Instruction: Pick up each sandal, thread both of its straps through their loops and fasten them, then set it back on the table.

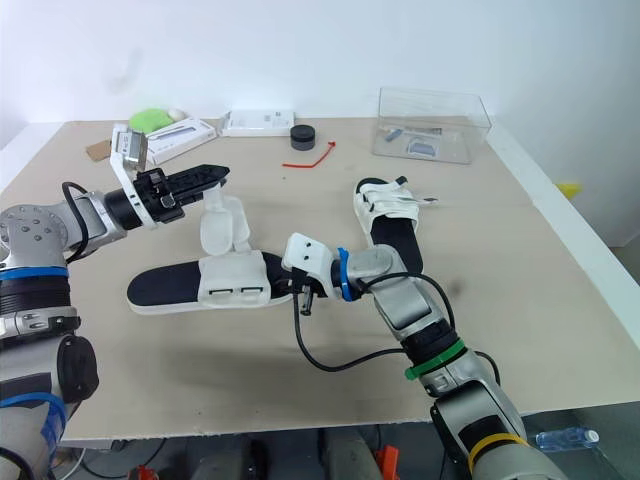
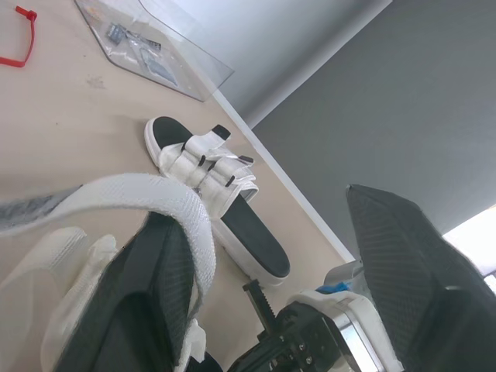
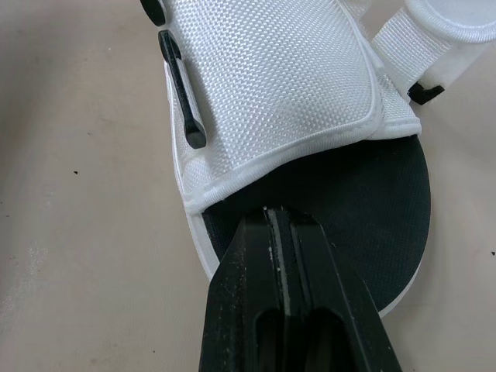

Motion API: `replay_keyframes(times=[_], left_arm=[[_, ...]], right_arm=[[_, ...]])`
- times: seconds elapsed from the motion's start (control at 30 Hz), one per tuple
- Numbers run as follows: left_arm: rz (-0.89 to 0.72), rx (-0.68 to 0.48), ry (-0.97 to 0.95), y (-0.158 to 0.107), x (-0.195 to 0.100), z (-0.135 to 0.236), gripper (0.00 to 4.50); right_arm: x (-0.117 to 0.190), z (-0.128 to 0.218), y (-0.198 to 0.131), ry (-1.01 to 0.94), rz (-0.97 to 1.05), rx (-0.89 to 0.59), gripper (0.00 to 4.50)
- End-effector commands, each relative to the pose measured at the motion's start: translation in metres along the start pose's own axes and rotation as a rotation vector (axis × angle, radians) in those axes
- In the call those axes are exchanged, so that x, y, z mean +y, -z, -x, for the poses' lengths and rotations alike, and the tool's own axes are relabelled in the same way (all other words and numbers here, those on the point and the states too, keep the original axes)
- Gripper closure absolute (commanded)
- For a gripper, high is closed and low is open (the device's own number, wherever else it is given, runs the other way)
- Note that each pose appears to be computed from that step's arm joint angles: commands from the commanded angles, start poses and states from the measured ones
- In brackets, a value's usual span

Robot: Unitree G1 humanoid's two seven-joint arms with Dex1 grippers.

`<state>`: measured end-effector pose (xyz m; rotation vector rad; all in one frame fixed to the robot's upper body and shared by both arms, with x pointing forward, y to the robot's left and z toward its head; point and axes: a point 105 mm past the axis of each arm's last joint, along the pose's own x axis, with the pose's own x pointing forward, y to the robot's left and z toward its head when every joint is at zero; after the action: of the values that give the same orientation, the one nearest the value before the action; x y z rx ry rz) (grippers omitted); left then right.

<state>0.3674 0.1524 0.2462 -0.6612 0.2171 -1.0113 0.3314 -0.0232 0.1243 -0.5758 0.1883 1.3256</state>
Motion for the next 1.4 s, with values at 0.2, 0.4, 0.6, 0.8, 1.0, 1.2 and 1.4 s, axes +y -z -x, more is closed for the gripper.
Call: replay_keyframes(times=[0.2, 0.4, 0.6, 0.8, 1.0, 1.2, 1.4], left_arm=[[-0.139, -0.083, -0.008, -0.030, -0.007, 0.006, 4.42], [-0.346, 0.016, -0.018, -0.015, -0.017, 0.006, 4.42], [-0.825, 0.235, 0.038, 0.033, -0.035, 0.013, 4.42], [-1.135, 0.374, 0.167, 0.075, -0.048, 0.028, 4.42], [-1.433, 0.474, 0.269, 0.094, -0.044, 0.044, 4.42], [-1.736, 0.474, 0.335, 0.098, -0.038, 0.052, 4.42], [-1.789, 0.432, 0.318, 0.093, -0.034, 0.051, 4.42]], right_arm=[[0.002, -0.002, -0.011, -0.017, 0.055, -0.015, 4.50], [0.001, -0.001, -0.011, -0.017, 0.056, -0.012, 4.50], [0.000, 0.000, -0.010, -0.014, 0.037, -0.006, 4.50], [0.000, 0.000, -0.009, -0.014, 0.037, -0.001, 4.50], [0.002, -0.001, -0.008, -0.021, 0.038, -0.001, 4.50], [0.003, -0.001, -0.008, -0.027, 0.040, -0.002, 4.50], [0.004, -0.002, -0.008, -0.032, 0.042, -0.002, 4.50]])
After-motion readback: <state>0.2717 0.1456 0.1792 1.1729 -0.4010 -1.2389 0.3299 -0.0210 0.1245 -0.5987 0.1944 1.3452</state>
